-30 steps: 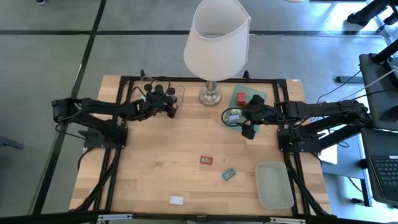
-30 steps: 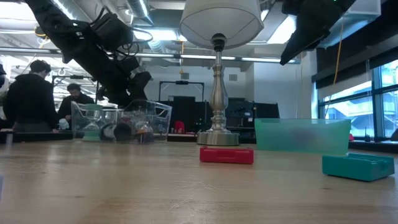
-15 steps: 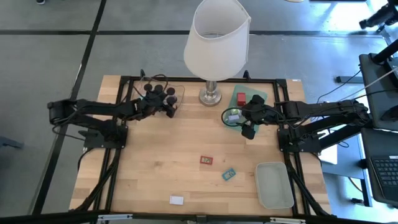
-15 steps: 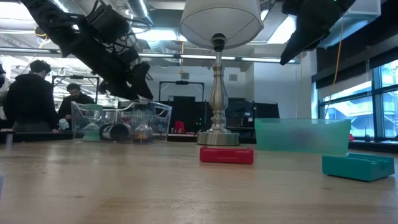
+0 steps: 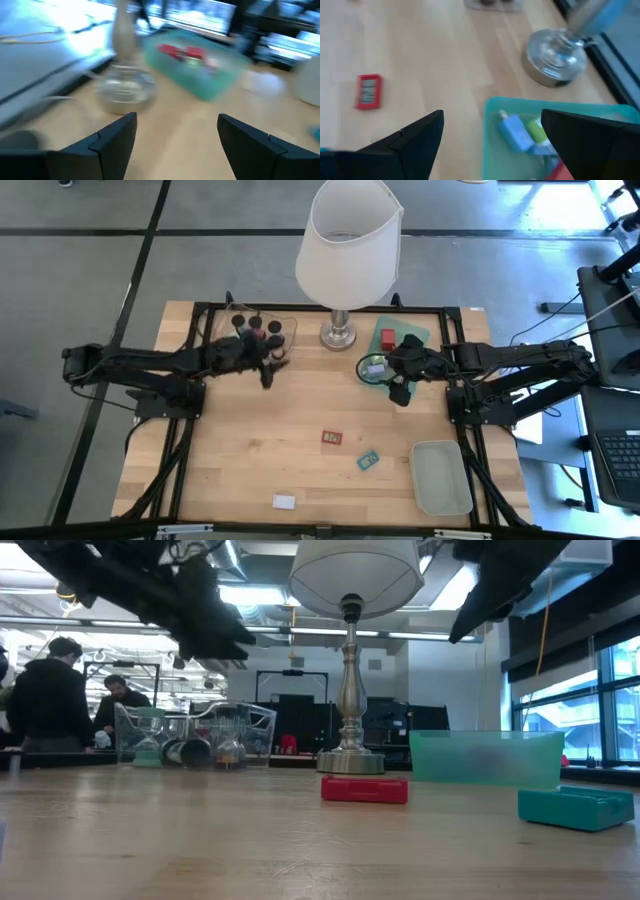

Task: Pick & Place Office items
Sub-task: Put the red digital timer into the gray bin

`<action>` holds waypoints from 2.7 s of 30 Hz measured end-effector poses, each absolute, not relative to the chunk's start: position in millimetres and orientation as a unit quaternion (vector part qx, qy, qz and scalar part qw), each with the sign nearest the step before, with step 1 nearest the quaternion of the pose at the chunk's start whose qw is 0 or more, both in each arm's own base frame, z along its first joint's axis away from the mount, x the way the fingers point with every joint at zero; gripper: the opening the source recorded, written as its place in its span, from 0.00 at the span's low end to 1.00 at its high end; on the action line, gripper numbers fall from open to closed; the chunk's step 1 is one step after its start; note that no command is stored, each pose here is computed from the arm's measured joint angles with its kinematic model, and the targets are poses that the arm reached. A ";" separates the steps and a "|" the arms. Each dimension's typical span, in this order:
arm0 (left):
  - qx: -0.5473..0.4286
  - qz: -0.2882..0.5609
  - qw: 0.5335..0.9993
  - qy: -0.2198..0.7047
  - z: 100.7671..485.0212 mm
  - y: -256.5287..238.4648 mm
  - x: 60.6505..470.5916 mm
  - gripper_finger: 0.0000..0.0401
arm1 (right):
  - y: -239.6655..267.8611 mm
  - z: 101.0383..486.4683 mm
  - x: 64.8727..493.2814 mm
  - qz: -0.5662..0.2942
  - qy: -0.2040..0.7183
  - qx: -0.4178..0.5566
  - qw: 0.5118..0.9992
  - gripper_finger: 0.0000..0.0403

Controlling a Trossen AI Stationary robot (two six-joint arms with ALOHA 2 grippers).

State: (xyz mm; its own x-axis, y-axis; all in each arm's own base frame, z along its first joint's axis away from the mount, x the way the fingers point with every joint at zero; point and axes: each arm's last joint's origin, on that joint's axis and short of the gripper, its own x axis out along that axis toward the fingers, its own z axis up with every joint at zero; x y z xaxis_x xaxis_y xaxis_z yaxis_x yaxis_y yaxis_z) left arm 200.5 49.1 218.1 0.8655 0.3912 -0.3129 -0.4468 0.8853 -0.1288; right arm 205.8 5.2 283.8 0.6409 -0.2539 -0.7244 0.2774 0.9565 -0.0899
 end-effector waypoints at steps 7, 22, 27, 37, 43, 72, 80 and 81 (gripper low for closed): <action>-0.084 0.117 0.979 0.144 217.6 4.1 209.1 0.68 | 26.2 289.6 211.8 -0.063 0.362 -0.010 0.930 0.84; -0.073 0.060 0.989 0.116 223.0 -43.6 205.6 0.68 | 87.9 233.6 284.3 -0.012 0.330 -0.057 0.942 0.84; -0.068 0.060 0.989 0.119 222.3 -49.1 203.8 0.68 | 98.6 190.0 305.9 -0.021 0.366 -0.076 0.927 0.84; -0.090 0.066 0.987 0.116 222.1 -55.8 201.6 0.68 | 107.9 142.0 323.7 0.003 0.398 -0.056 0.916 0.84; -0.106 0.083 0.985 0.111 222.2 -58.6 200.2 0.68 | 123.1 135.7 330.2 0.062 0.367 -0.032 0.928 0.84; -0.094 0.106 0.984 0.105 222.3 -64.4 197.1 0.68 | 135.5 89.6 332.7 -0.029 0.387 0.027 0.921 0.70; -0.092 0.123 0.983 0.101 222.5 -63.4 196.9 0.68 | 135.1 89.0 332.3 -0.038 0.386 0.026 0.921 0.40; -0.092 0.127 0.983 0.100 222.5 -63.2 196.9 0.68 | 135.0 88.8 332.1 -0.038 0.387 0.025 0.921 0.37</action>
State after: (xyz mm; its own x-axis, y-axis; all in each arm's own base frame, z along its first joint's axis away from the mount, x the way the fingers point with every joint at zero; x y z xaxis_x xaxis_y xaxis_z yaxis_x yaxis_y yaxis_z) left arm 196.9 -63.2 222.5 0.9475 0.2320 -0.2200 -0.2688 0.9506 -0.1550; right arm 332.1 135.0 88.8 0.6981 -0.0511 -0.7142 0.0905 0.9957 0.0172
